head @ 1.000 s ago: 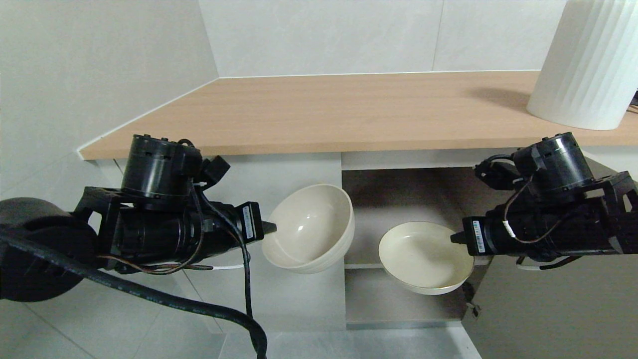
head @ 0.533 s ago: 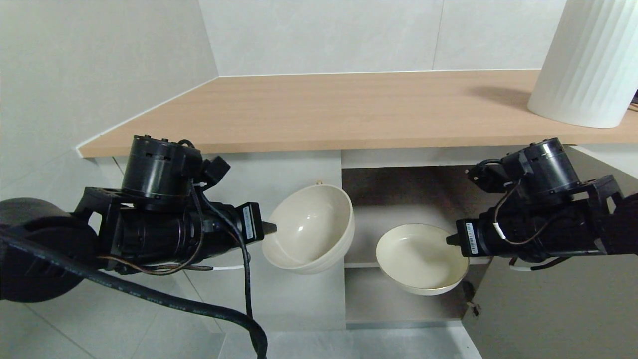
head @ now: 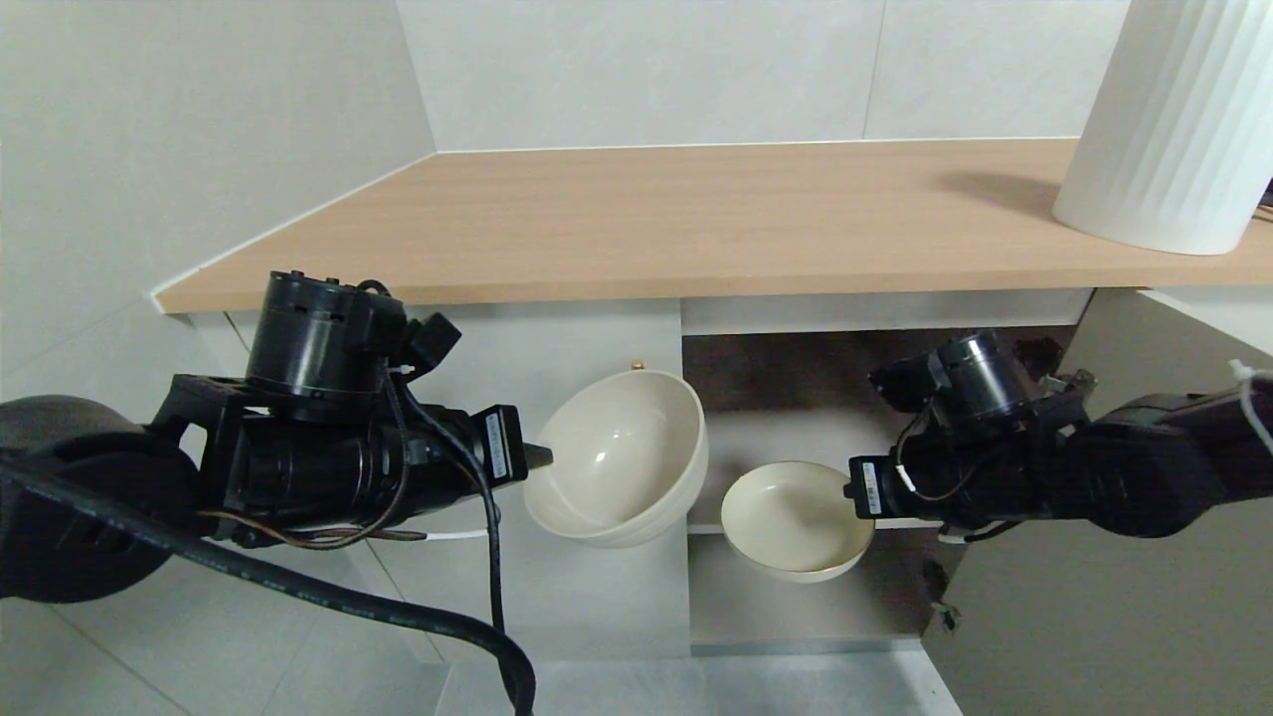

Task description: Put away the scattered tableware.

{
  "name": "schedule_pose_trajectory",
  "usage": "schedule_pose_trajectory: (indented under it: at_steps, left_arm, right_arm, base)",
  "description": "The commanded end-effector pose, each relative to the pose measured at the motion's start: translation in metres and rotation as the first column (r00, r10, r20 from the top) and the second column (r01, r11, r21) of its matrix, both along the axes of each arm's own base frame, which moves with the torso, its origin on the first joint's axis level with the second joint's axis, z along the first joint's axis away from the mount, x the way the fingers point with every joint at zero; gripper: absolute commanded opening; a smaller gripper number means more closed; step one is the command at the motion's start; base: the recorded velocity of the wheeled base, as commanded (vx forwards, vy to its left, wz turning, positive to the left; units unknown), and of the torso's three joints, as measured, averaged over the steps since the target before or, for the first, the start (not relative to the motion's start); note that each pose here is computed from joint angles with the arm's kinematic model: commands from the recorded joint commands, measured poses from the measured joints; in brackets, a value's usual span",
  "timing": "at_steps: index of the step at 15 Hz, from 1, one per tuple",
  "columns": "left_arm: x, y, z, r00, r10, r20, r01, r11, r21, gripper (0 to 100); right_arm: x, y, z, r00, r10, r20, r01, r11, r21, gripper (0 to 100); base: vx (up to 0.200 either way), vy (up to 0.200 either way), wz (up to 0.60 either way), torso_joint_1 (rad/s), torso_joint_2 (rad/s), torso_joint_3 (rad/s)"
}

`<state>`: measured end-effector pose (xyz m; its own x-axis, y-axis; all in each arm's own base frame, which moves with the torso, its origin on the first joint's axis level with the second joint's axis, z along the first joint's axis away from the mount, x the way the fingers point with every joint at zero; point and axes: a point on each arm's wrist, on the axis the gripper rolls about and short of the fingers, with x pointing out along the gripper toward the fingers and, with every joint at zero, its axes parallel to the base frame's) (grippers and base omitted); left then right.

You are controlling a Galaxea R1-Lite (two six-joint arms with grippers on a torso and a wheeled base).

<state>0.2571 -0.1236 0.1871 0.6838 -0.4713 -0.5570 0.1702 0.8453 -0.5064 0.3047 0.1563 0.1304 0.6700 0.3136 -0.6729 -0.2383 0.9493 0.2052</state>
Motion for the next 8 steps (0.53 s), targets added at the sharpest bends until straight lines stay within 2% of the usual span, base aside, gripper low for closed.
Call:
schedule_pose_trajectory:
  at_steps: [1, 5, 8]
  left_arm:
    - [0.0, 0.0, 0.0, 1.0, 0.0, -0.001, 0.0, 1.0, 0.0, 0]
    - [0.0, -0.001, -0.001, 1.0, -0.003, -0.003, 0.003, 1.0, 0.001, 0]
    - [0.0, -0.001, -0.001, 1.0, -0.003, -0.004, 0.003, 1.0, 0.001, 0]
  right_arm:
    - [0.015, 0.006, -0.034, 0.998, -0.027, -0.059, 0.026, 0.999, -0.023, 0]
    - [0.04, 0.003, -0.062, 0.994, -0.092, -0.056, 0.091, 0.996, -0.023, 0]
    - [0.058, -0.003, -0.074, 0.984, -0.164, -0.07, 0.165, 0.986, 0.008, 0]
  base:
    - [0.0, 0.0, 0.0, 0.0, 0.0, 0.0]
    - [0.0, 0.0, 0.0, 0.0, 0.0, 0.0]
    - [0.0, 0.0, 0.0, 0.0, 0.0, 0.0]
